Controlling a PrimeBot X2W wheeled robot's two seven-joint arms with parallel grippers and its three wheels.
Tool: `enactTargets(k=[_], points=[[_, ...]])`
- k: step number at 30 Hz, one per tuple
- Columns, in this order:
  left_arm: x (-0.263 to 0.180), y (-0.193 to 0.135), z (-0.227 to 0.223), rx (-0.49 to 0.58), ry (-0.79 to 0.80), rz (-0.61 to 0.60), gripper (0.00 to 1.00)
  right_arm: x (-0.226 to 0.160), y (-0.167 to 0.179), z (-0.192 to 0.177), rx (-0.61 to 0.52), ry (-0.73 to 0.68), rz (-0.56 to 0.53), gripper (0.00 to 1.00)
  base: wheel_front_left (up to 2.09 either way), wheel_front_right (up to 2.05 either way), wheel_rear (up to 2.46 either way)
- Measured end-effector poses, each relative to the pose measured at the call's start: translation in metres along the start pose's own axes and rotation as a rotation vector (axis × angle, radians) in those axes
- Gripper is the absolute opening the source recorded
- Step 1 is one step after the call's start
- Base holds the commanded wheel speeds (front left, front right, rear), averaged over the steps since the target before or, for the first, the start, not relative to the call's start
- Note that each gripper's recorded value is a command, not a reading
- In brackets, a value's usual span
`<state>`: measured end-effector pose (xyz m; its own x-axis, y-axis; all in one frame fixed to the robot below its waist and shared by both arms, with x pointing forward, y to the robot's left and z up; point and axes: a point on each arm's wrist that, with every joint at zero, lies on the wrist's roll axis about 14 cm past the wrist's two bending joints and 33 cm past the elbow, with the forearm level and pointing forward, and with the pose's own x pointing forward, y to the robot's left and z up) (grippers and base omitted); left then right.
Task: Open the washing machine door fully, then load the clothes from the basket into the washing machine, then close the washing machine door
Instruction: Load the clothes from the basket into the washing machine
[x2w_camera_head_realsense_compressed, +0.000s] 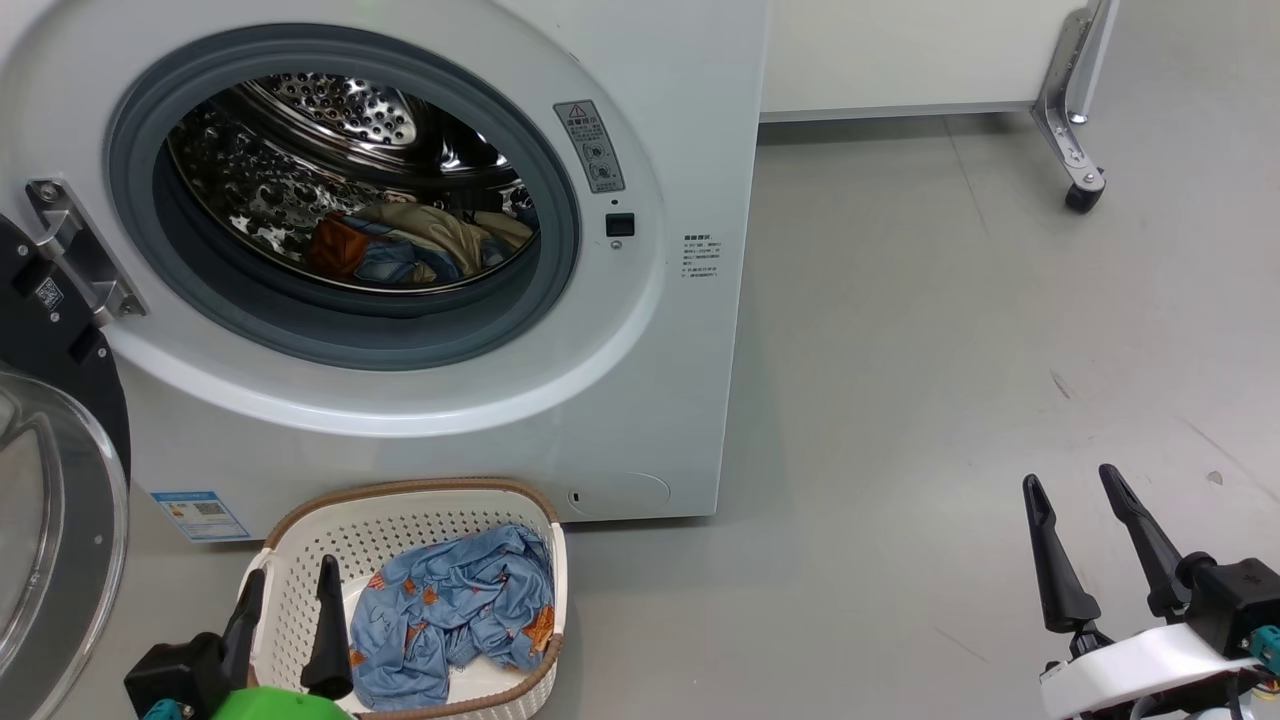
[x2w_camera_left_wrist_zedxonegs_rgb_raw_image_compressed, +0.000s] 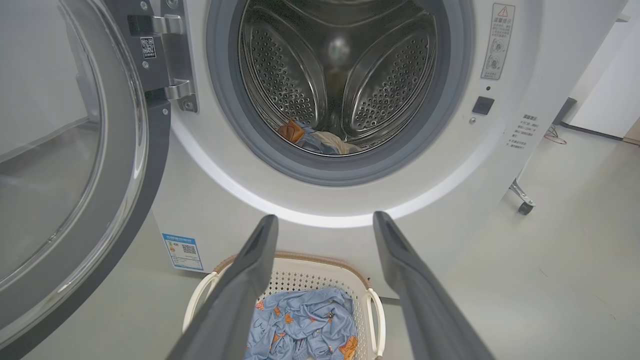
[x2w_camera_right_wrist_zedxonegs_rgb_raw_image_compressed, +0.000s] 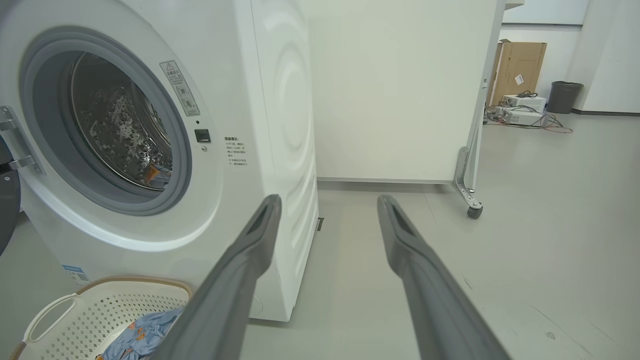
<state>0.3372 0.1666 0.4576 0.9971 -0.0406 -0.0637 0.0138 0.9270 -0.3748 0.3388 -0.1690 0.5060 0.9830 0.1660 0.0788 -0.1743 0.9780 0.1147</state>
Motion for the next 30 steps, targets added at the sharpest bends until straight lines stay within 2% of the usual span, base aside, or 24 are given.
enactTargets(k=[12, 30], points=[[-0.001, -0.006, 0.001, 0.003, -0.003, -0.013, 1.0, -0.001, 0.0, 0.0, 0.002, -0.001, -0.001, 1.0, 0.0, 0.0, 0.0], [0.007, -0.008, -0.043, 0.04, 0.174, -0.031, 1.0, 0.006, 0.006, -0.018, 0.059, 0.046, -0.021, 1.0, 0.0, 0.0, 0.0]])
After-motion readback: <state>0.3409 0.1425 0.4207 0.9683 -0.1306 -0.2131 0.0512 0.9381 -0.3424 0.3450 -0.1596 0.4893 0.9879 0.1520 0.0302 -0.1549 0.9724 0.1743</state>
